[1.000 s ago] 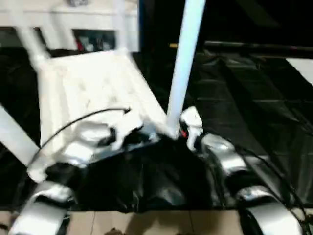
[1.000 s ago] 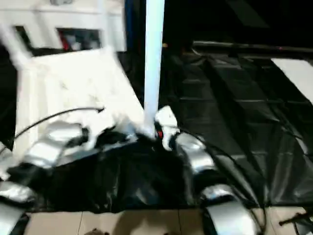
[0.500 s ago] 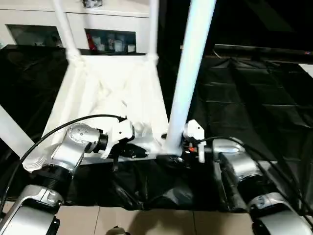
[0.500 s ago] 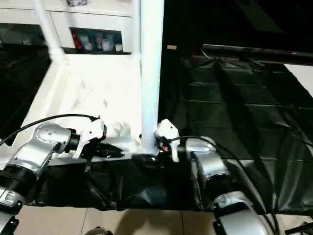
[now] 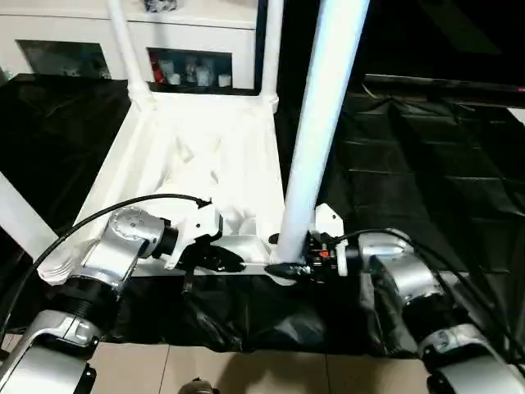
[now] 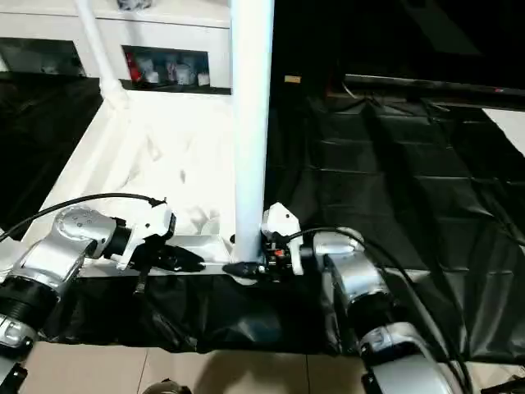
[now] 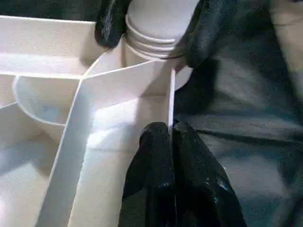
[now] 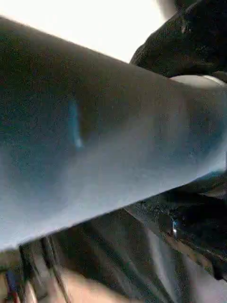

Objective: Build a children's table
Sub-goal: Rotate leg to tighten

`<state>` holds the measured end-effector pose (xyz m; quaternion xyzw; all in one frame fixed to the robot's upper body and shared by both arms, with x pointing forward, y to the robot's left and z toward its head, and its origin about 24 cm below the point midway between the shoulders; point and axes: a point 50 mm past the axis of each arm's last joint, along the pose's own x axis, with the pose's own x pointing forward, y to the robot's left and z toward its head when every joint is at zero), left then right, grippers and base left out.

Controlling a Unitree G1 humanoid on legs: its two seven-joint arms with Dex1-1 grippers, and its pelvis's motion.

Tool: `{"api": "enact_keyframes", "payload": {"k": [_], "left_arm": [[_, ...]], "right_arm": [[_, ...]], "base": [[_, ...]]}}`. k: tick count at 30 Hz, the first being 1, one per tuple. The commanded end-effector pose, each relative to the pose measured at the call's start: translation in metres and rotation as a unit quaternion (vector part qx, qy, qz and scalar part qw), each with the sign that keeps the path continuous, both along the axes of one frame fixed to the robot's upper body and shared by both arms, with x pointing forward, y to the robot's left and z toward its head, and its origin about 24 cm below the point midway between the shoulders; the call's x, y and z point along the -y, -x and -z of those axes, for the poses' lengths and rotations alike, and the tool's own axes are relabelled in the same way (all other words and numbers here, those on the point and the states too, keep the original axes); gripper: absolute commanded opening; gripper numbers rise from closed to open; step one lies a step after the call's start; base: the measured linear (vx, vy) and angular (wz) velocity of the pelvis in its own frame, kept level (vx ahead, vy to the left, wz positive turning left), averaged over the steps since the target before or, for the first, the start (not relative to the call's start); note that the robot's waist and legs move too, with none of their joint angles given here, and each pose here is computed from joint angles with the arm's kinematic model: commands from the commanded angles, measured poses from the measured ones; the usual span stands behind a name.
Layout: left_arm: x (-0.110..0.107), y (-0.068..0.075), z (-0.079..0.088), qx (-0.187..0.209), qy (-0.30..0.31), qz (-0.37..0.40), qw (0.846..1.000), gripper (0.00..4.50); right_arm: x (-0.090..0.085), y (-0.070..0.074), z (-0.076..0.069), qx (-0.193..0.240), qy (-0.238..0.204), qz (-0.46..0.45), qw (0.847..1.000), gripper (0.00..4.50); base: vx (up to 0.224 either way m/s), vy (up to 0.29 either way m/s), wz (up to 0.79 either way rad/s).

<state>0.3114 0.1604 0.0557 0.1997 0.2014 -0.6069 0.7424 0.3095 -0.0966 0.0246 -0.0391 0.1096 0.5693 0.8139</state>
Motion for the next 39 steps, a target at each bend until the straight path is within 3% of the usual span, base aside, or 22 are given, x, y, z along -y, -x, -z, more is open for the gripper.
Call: {"api": "enact_keyframes", "payload": {"k": [1,4,7,12,13,14,16,19,24,33,39], "left_arm": [[0.026,-0.012,0.000,0.036,0.017,-0.052,0.998,0.00],[0.036,-0.018,0.001,0.052,0.013,-0.086,0.995,0.00],[0.064,-0.029,0.000,0.071,0.026,-0.153,0.985,0.00],[0.085,-0.029,-0.001,0.077,0.036,-0.154,0.984,0.00],[0.086,-0.029,-0.001,0.076,0.038,-0.148,0.985,0.00],[0.087,-0.029,-0.001,0.076,0.039,-0.146,0.986,0.00],[0.083,-0.026,-0.003,0.073,0.043,-0.119,0.989,0.00],[0.074,-0.022,-0.004,0.068,0.041,-0.087,0.993,0.00],[0.058,-0.013,-0.004,0.051,0.038,-0.020,0.998,0.00],[0.030,-0.008,-0.005,0.029,0.011,0.029,0.999,0.00],[0.020,-0.005,-0.006,0.013,0.003,0.052,0.999,0.00]], "right_arm": [[-0.027,0.001,0.014,-0.011,0.020,0.045,0.999,2.70],[-0.034,-0.004,0.016,-0.022,0.016,0.105,0.994,2.70],[-0.048,-0.013,0.019,-0.044,0.014,0.218,0.975,2.70],[-0.062,-0.013,0.014,-0.026,0.004,0.221,0.975,2.70],[-0.062,-0.014,0.013,-0.022,0.001,0.218,0.976,3.25],[-0.062,-0.014,0.013,-0.020,0.000,0.217,0.976,3.39],[-0.055,-0.015,0.010,-0.014,-0.007,0.199,0.980,3.39],[-0.047,-0.015,0.008,0.003,0.006,0.163,0.987,3.86],[-0.032,-0.003,0.009,0.018,0.027,0.042,0.999,3.85],[-0.008,0.008,0.006,0.010,0.037,-0.083,0.996,3.85],[-0.006,0.014,0.003,-0.008,0.039,-0.143,0.989,3.40]], "base": [[-0.054,-0.011,0.00],[-0.054,-0.004,-0.01],[-0.017,0.001,-0.01],[0.000,0.000,0.00],[0.000,0.000,0.00],[0.000,0.000,0.00],[0.000,0.000,0.00],[0.000,0.000,0.00],[0.011,-0.002,0.00],[0.018,-0.002,0.00],[0.000,0.000,0.00]]}}
